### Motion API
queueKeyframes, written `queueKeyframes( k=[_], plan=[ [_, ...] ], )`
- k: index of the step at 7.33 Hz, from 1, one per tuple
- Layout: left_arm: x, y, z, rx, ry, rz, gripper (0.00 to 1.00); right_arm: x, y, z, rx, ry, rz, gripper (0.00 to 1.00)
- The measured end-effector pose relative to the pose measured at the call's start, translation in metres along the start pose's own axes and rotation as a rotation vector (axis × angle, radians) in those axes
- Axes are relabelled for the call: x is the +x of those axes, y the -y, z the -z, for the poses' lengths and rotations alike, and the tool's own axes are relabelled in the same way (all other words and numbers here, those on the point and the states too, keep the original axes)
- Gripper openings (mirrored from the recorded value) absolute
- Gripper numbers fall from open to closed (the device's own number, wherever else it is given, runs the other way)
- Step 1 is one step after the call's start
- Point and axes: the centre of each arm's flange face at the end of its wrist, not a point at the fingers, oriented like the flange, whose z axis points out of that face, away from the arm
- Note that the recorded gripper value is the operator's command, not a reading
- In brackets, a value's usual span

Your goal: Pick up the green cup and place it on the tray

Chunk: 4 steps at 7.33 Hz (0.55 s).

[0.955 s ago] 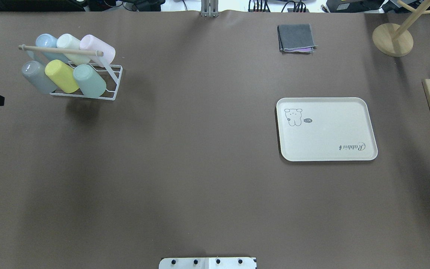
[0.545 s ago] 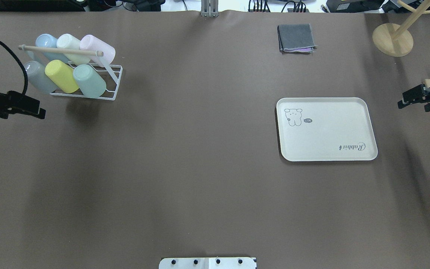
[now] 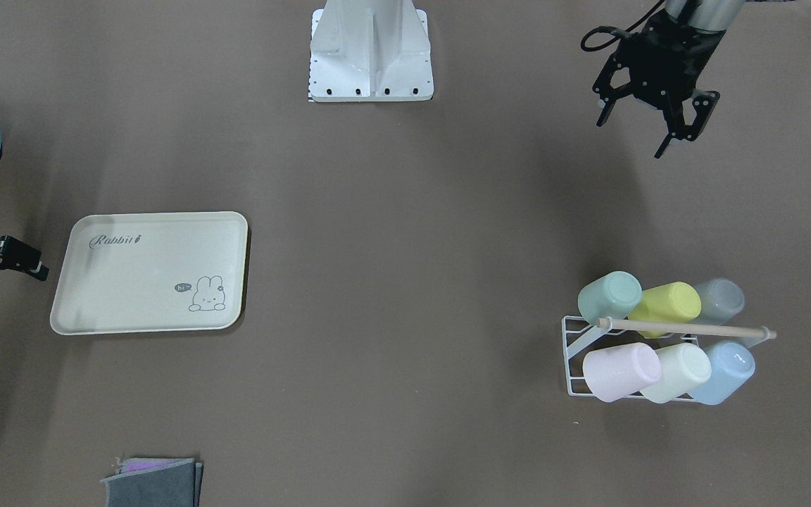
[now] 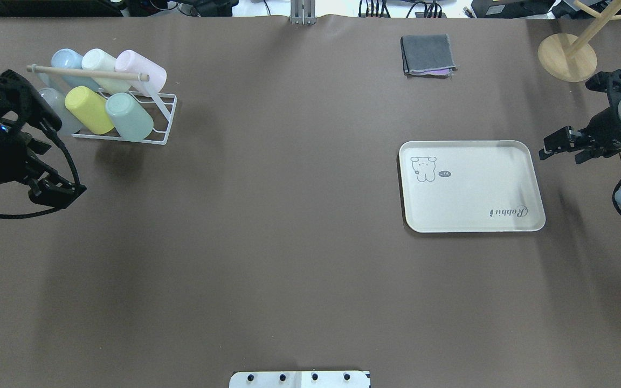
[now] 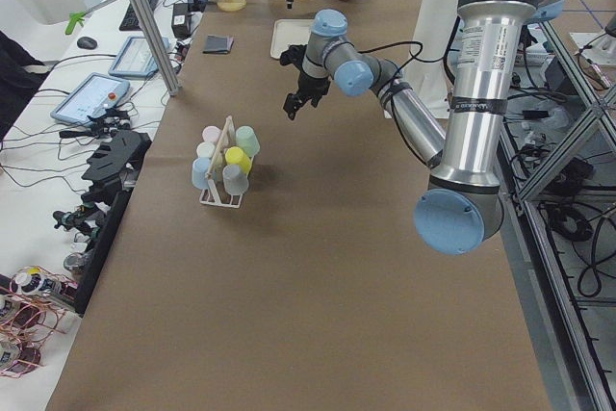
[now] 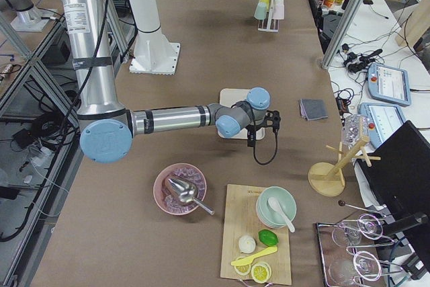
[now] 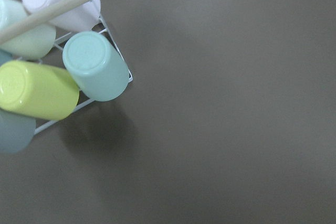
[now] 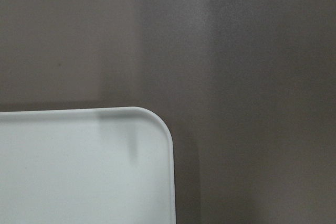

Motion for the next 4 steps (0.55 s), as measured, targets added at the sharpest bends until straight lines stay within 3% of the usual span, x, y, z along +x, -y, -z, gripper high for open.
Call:
queueKeyframes(
  k=[1, 3, 4],
  plan=[
    [0.015, 0.003, -0.014, -0.017, 0.110, -0.189, 0.98, 0.006, -0.001, -0.012, 0.003, 0.008, 0.014, 0.91],
    [0.038, 0.008, -0.032, -0.068, 0.297, -0.503, 0.98, 0.010, -0.003, -0.026, 0.010, 0.027, 0.020, 0.72],
    [0.047, 0.011, -0.038, -0.108, 0.388, -0.657, 0.98, 0.005, -0.002, -0.028, 0.011, 0.035, 0.009, 0.70]
  ],
)
